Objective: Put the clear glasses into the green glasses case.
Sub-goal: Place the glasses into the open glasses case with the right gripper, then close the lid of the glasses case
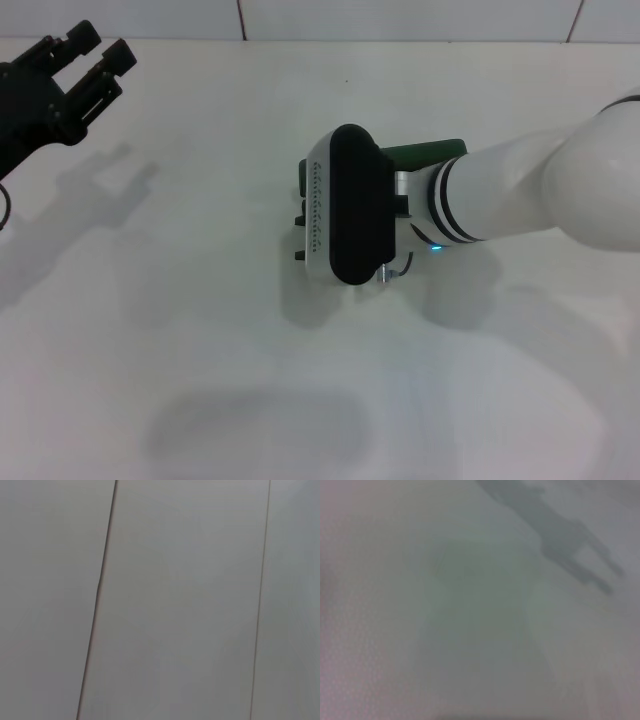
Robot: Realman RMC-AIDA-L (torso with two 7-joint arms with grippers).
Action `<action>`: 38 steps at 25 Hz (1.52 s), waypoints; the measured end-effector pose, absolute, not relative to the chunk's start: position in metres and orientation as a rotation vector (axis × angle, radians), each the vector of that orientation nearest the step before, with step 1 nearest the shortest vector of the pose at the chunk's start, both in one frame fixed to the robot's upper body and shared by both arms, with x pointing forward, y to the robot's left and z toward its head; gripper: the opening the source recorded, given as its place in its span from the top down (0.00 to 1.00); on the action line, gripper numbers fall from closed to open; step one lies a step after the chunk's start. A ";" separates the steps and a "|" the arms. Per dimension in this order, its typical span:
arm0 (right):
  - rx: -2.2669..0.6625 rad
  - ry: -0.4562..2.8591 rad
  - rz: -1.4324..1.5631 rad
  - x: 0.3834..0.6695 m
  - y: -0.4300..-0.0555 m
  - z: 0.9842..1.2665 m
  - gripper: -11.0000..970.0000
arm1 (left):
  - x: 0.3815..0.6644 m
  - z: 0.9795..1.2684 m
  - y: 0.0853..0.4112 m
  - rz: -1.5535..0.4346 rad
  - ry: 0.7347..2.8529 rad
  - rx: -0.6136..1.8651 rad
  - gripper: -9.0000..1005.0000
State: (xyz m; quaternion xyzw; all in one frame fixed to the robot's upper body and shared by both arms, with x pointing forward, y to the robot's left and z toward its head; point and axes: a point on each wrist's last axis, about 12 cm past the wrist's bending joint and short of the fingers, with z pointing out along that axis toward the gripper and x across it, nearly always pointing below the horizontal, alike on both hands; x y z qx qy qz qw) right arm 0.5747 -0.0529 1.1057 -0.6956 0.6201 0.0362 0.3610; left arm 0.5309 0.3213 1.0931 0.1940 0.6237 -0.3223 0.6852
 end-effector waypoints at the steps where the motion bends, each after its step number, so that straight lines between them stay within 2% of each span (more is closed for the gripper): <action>1: -1.790 1.603 0.094 0.575 -0.054 1.106 0.64 | 0.531 1.093 0.321 -0.722 1.397 0.434 0.48; 9: -1.765 1.611 0.099 0.573 -0.059 1.109 0.64 | 0.531 1.093 0.321 -0.722 1.398 0.434 0.48; 19: -1.672 1.522 0.136 0.546 -0.071 1.125 0.64 | 0.529 1.091 0.322 -0.717 1.403 0.429 0.48; 28: -1.396 1.605 0.218 0.536 -0.118 1.138 0.64 | 0.532 1.088 0.324 -0.691 1.435 0.407 0.48; 38: -1.169 1.570 0.634 0.542 -0.191 1.137 0.64 | 0.547 1.091 0.314 -0.686 1.447 0.440 0.48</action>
